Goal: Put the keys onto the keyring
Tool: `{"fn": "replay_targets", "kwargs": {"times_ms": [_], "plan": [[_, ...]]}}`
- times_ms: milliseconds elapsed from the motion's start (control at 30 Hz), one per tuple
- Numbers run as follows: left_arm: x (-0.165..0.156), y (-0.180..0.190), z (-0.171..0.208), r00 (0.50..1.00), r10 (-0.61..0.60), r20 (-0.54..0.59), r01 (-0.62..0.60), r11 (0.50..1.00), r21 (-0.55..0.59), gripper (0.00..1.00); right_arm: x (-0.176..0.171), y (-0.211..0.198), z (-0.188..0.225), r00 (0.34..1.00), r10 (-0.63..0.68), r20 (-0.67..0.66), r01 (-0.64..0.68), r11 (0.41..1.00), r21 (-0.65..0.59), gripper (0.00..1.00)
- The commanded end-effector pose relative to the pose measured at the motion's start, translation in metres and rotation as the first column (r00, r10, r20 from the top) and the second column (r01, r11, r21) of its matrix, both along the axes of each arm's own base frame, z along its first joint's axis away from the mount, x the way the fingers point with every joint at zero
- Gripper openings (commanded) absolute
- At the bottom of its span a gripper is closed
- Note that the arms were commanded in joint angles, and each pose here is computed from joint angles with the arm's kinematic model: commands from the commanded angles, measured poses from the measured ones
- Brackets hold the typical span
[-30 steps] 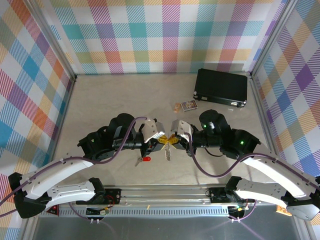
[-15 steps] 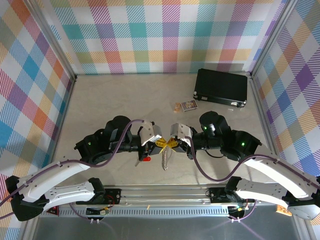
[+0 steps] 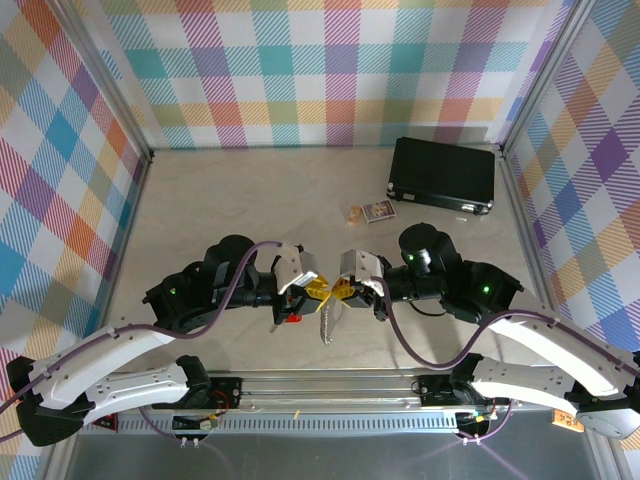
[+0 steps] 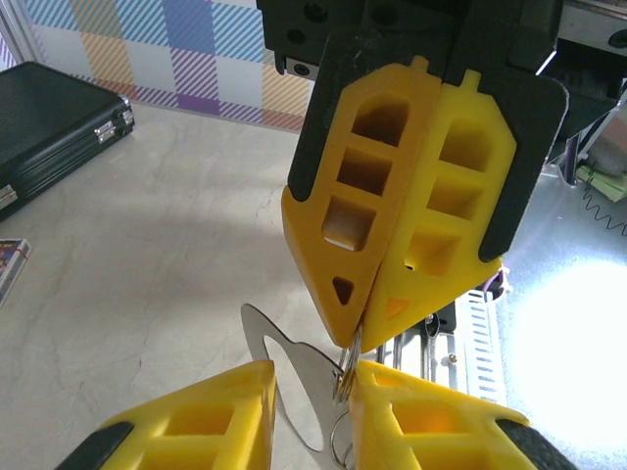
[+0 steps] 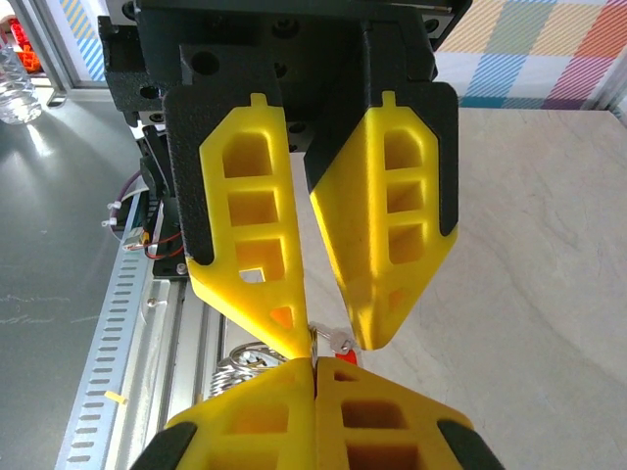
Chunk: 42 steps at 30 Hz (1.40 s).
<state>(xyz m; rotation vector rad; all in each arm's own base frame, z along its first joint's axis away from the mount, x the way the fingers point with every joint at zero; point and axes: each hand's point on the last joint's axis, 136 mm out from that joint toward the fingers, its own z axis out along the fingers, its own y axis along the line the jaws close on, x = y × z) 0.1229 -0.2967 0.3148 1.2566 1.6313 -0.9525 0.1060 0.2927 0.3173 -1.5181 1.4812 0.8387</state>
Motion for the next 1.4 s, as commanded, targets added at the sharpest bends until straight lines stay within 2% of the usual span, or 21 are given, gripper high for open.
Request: {"fn": "replay_targets", "kwargs": {"times_ms": [0,367,567,767,867,1000,1100,1233,1367], "plan": [[-0.004,-0.004,0.003,1.000,-0.022,0.005,0.022,0.999,-0.024,0.24,-0.012,0.004,0.010,0.998,0.065,0.022,-0.066,0.997,0.042,0.00],[-0.009,-0.009,0.005,0.998,-0.059,-0.009,0.059,0.997,-0.052,0.12,-0.016,0.008,0.009,0.996,0.088,0.013,-0.089,0.995,0.035,0.00],[-0.007,-0.010,0.006,0.999,-0.051,0.000,0.051,0.996,-0.067,0.00,-0.021,0.009,0.012,0.994,0.110,0.007,-0.110,0.993,0.044,0.00],[0.000,-0.004,0.020,0.998,0.007,0.055,0.000,0.991,-0.135,0.00,-0.023,0.009,0.013,0.993,0.118,-0.001,-0.118,0.992,0.045,0.00],[-0.005,-0.002,0.027,0.998,-0.007,0.068,0.018,0.987,-0.163,0.00,-0.023,0.009,0.014,0.994,0.113,-0.010,-0.112,0.992,0.052,0.00],[-0.010,-0.002,0.033,0.996,-0.034,0.077,0.048,0.981,-0.189,0.00,-0.022,0.008,0.022,0.996,0.090,-0.016,-0.088,0.993,0.084,0.19],[-0.015,0.000,0.041,0.995,-0.047,0.092,0.067,0.971,-0.229,0.00,-0.019,0.003,0.031,0.999,0.046,-0.007,-0.045,0.992,0.122,0.29],[-0.023,0.006,0.057,0.991,-0.058,0.124,0.093,0.949,-0.300,0.00,-0.020,-0.006,0.048,1.000,0.012,0.000,-0.011,0.982,0.188,0.35],[-0.030,0.010,0.072,0.985,-0.072,0.159,0.126,0.925,-0.360,0.00,-0.019,-0.011,0.061,1.000,-0.015,-0.006,0.016,0.973,0.232,0.35]]}}
